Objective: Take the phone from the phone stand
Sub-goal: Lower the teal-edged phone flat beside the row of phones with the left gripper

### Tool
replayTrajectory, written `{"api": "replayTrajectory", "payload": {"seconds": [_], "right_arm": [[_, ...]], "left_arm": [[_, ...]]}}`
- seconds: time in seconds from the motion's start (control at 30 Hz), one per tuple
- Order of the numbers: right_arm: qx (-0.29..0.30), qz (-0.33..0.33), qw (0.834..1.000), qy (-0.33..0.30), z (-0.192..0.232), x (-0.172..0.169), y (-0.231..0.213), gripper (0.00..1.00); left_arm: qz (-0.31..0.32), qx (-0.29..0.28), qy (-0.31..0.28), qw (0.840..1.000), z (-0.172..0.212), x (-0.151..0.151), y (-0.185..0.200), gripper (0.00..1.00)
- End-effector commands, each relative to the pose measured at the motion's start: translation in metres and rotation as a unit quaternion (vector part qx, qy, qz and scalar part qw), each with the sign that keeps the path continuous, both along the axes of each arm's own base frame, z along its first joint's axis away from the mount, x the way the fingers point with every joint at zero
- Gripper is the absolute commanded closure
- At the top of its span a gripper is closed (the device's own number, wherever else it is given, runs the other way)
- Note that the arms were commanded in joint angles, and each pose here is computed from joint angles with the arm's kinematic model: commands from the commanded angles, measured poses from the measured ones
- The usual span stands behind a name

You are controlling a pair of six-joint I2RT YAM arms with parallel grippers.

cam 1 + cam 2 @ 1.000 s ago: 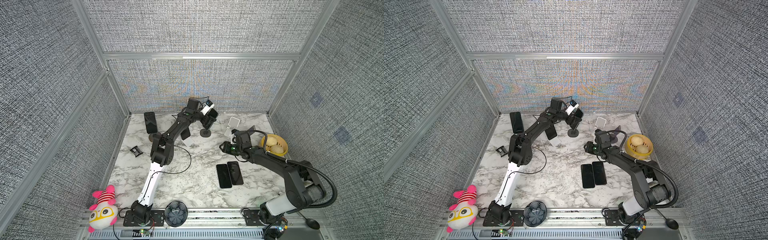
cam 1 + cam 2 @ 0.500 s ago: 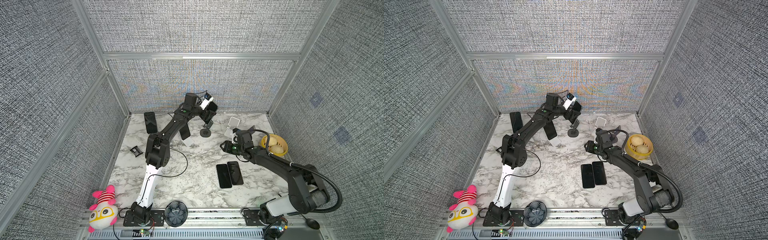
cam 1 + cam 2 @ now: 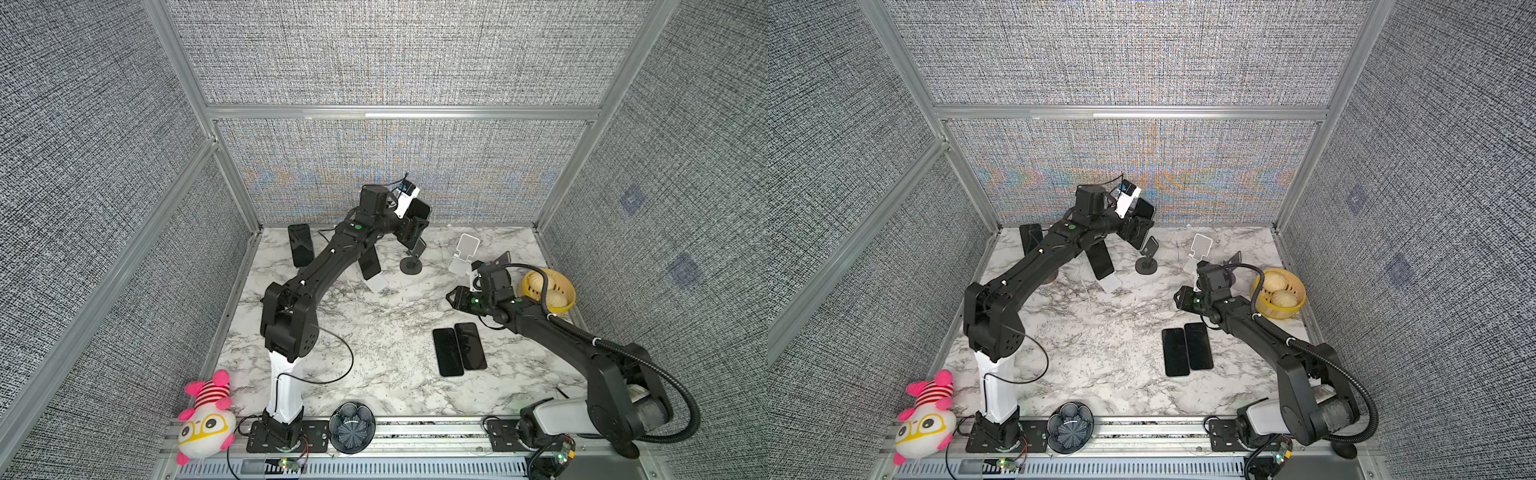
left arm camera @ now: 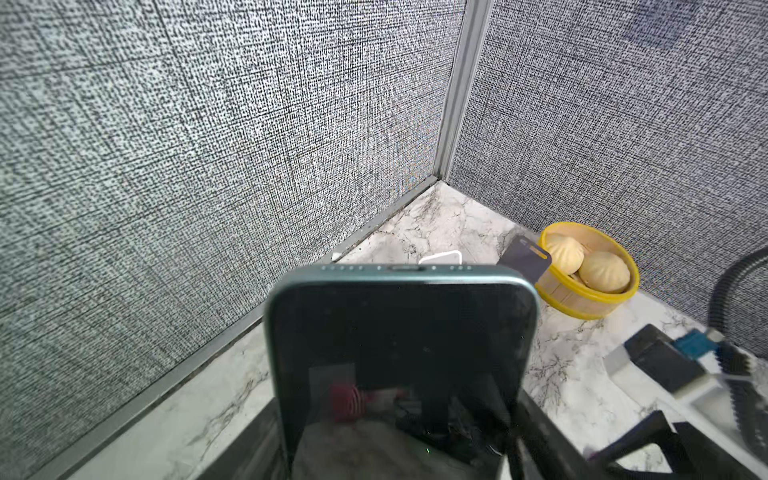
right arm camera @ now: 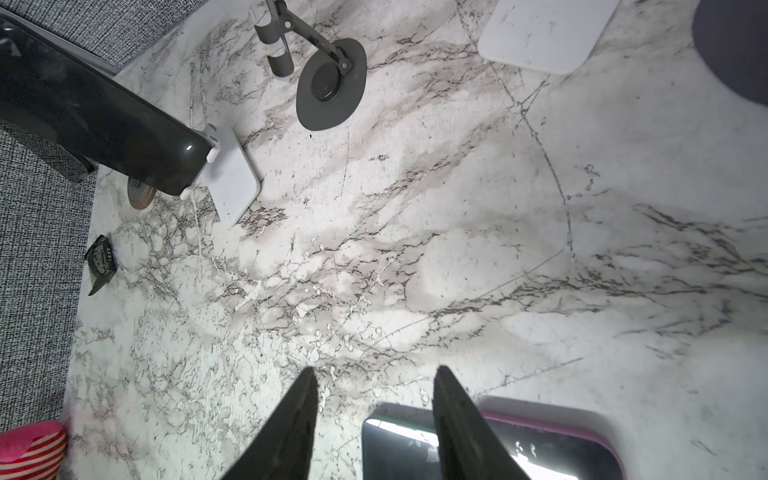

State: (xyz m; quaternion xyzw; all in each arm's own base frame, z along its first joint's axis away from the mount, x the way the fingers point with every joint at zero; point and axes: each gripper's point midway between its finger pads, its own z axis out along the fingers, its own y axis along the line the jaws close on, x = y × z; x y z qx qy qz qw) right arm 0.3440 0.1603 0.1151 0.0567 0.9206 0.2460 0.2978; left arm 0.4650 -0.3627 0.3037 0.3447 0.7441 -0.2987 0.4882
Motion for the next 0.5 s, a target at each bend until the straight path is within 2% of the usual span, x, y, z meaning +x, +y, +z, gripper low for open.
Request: {"api": "replayTrajectory", "payload": {"seconds": [0.0, 0.2, 0.27, 0.37, 0.47], "right_arm": [[-0.006, 0.008, 1.000, 0.006, -0.002, -0.006, -0.001, 0.53], [-0.010, 0.007, 1.000, 0.011, -0.007, -0.007, -0.003, 0.53], [-0.011, 0.005, 1.000, 0.010, -0.007, -0.006, -0.003, 0.53], [-0.018, 0.002, 1.000, 0.009, -0.009, -0.005, -0.005, 0.53], [-0.026, 0.001, 1.000, 0.009, -0.009, -0.004, -0.008, 0.53]], "left_arm": [[0.032, -0.024, -0.008, 0.999, 0.021, -0.018, 0.008, 0.73], [0.075, -0.004, 0.068, 0.995, -0.009, -0.068, 0.018, 0.77], [0.110, -0.008, 0.095, 0.989, -0.016, -0.082, 0.027, 0.78], [0.182, -0.033, 0.155, 0.970, -0.032, -0.100, 0.047, 0.90], [0.231, -0.058, 0.225, 0.945, -0.058, -0.122, 0.059, 0.94]]}}
